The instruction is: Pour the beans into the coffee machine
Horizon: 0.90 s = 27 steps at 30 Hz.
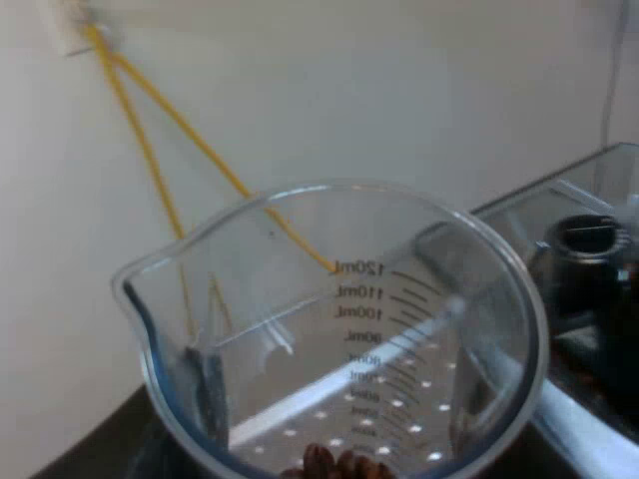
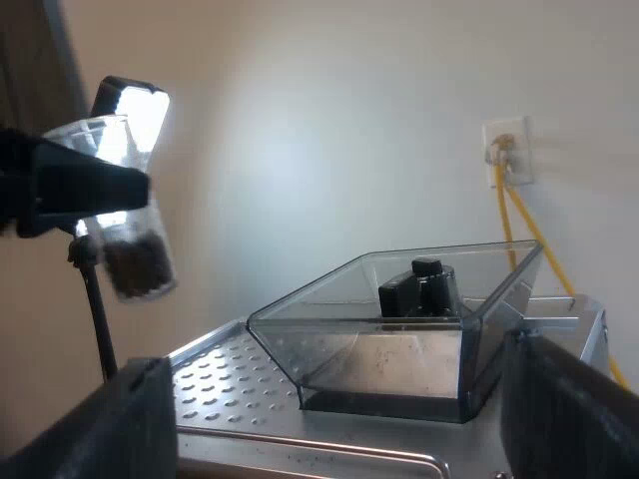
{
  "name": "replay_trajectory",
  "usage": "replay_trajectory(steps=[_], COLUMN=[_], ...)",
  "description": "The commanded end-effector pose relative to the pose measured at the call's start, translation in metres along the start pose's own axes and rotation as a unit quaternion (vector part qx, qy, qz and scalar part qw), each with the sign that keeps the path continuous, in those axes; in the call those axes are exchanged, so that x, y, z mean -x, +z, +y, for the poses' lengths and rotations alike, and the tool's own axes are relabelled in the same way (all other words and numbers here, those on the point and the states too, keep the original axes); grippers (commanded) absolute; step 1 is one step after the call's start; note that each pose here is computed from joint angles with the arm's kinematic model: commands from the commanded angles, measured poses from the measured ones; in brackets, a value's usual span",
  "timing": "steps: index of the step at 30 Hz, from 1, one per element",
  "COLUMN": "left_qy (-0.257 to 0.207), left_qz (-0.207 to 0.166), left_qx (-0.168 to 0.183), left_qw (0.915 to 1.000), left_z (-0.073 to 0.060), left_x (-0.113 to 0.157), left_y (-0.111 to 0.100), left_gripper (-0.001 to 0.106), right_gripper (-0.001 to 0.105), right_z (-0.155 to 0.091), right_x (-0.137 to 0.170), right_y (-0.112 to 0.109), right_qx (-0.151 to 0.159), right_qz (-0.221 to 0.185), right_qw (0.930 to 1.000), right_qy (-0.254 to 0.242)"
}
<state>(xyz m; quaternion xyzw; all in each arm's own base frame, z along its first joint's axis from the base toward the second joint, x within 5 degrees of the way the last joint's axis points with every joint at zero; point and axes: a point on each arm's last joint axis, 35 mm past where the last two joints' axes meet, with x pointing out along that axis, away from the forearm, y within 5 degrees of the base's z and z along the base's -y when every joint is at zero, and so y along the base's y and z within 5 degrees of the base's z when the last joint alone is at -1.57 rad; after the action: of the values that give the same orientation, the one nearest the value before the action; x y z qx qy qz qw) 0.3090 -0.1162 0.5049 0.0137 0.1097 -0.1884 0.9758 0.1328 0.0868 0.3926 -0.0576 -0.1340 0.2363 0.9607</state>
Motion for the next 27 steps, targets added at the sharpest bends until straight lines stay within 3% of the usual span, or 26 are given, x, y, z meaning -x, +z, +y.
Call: replay_trajectory(steps=[1,3,8,22,25,27], left_qy=[0.006,0.009,0.007,-0.005,0.0,0.006], left_qz=[0.015,0.04,0.057,0.067,0.063,0.057], left_qx=[-0.005,-0.008,-0.01,-0.042,-0.065,-0.109], left_qw=[0.9999,0.9991,0.9983,0.9969,0.9959,0.9924], left_z=[-0.014,-0.019,-0.021,-0.035,-0.037,-0.037], left_x=[-0.013,-0.03,-0.051,-0.088,-0.088,-0.088], left_y=[0.005,0.005,0.008,0.003,0.003,0.005], left_gripper=[0.047,0.047,0.047,0.047,0.047,0.047], right_gripper=[0.068,0.068,0.068,0.068,0.068,0.068], right_z=[-0.002,-0.002,-0.002,-0.002,-0.002,-0.002], right_x=[0.002,0.002,0.002,0.002,0.002,0.002], right_y=[0.008,0.008,0.008,0.008,0.008,0.008], right_qx=[0.001,0.001,0.001,0.001,0.001,0.001], right_qz=[-0.018,-0.018,-0.018,-0.018,-0.017,-0.017], right_qw=[0.9998,0.9998,0.9998,0.9998,0.9998,0.9998], right_qy=[-0.004,-0.004,-0.004,-0.004,-0.004,-0.004])
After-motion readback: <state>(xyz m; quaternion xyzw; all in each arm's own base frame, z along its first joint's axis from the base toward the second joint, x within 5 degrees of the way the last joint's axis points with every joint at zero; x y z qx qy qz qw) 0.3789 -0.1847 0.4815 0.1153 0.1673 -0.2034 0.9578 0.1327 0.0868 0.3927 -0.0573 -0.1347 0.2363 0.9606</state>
